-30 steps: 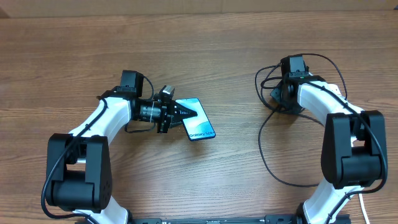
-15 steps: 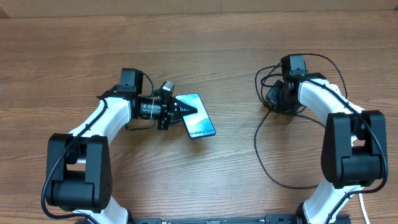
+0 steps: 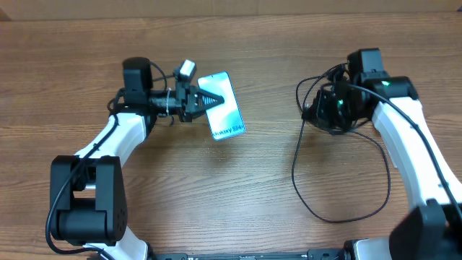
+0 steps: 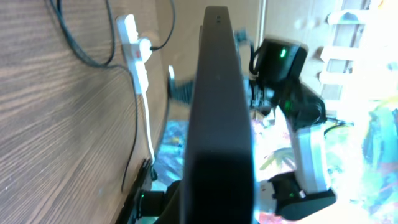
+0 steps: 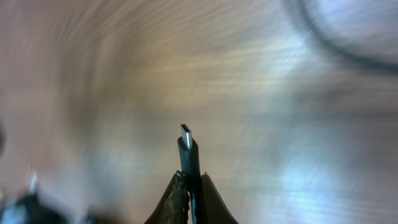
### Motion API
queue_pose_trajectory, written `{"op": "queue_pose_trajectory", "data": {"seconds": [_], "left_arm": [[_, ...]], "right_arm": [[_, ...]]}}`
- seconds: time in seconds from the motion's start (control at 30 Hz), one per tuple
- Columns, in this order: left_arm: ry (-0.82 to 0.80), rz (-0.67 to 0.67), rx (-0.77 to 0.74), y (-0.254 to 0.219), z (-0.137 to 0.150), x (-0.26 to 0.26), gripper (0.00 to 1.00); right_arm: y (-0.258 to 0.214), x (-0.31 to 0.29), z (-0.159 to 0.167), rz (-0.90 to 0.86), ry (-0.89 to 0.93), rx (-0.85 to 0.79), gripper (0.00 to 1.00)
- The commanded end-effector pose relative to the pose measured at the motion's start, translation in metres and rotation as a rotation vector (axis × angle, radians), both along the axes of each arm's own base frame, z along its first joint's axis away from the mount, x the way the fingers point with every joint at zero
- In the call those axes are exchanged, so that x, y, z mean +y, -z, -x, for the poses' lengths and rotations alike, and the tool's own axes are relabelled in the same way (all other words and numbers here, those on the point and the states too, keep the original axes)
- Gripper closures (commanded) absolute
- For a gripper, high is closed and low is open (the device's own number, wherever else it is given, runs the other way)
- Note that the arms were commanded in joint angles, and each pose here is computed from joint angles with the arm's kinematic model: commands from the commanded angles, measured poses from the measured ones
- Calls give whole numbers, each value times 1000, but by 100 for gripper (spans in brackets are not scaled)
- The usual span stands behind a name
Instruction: Plug charger to phone and switch on socket
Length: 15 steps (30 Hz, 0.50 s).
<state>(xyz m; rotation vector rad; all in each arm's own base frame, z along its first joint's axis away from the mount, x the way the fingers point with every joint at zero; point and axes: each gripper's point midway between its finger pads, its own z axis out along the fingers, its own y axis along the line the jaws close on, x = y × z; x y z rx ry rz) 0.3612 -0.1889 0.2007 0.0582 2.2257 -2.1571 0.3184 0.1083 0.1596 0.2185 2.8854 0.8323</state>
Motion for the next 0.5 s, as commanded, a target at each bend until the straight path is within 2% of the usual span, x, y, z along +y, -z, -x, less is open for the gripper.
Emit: {"op": "queue_pose_trajectory", "data": {"seconds": [0.0,0.17,0.3,0.37,0.47], "left_arm": [[50,34,87,-15,4,3,96],[51,34,81,-17,2,3,96],[51,34,80,-17,2,3,96],[51,34,80,-17,2,3,96],[51,34,80,-17,2,3,96]], "right_arm": [[-32,33,26,-170,-283,-114,96],[-33,54,64,-226,-434,-54,96],[-61,89,93,-449,-597,-101,96],[-67,97,99,-494,-648,-131,96],[-63,100,99,-466,-681,-154,96]]}}
